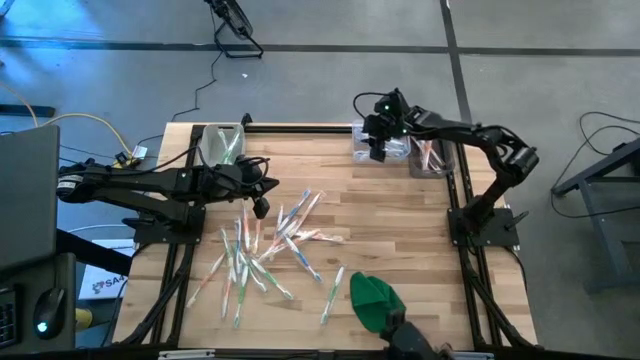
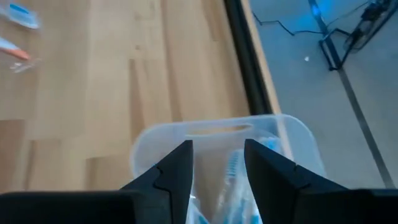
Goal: Pick & Place Toothbrushes
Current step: Put the orange toothbrush into the black bin
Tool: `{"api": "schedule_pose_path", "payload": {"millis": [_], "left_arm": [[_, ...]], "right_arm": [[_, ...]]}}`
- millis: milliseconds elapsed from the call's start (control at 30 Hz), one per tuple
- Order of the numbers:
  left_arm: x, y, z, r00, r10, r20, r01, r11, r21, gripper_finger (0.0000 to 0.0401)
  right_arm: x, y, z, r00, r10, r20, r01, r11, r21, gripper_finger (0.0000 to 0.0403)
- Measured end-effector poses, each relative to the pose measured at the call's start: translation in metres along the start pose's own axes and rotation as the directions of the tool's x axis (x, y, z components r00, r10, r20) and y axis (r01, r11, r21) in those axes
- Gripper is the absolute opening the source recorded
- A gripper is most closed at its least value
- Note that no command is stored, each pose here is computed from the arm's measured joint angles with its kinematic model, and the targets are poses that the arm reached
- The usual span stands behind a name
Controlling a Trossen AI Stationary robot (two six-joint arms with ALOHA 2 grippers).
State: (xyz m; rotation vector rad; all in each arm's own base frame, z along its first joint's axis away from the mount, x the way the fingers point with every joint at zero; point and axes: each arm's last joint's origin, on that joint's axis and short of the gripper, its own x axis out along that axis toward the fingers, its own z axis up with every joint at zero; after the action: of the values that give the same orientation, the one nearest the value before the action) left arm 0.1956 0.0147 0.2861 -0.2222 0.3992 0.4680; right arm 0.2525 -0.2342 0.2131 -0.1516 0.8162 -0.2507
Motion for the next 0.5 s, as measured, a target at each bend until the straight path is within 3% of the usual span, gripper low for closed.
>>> {"api": "schedule_pose_path", "payload": {"millis": [300,500], "left_arm": [[0.0,-0.001,0.0,1.0,-0.026,-0.008,0.026,1.0,-0.004,0.0],[0.0,-0.001,0.0,0.999,-0.036,-0.012,0.036,0.999,-0.004,0.0]], "right_arm": [[0.008,0.031,0.023,0.995,0.076,0.069,-0.065,0.986,-0.155,0.0137],[0.009,0.053,0.035,0.939,0.295,0.175,-0.23,0.921,-0.315,0.0137]]}}
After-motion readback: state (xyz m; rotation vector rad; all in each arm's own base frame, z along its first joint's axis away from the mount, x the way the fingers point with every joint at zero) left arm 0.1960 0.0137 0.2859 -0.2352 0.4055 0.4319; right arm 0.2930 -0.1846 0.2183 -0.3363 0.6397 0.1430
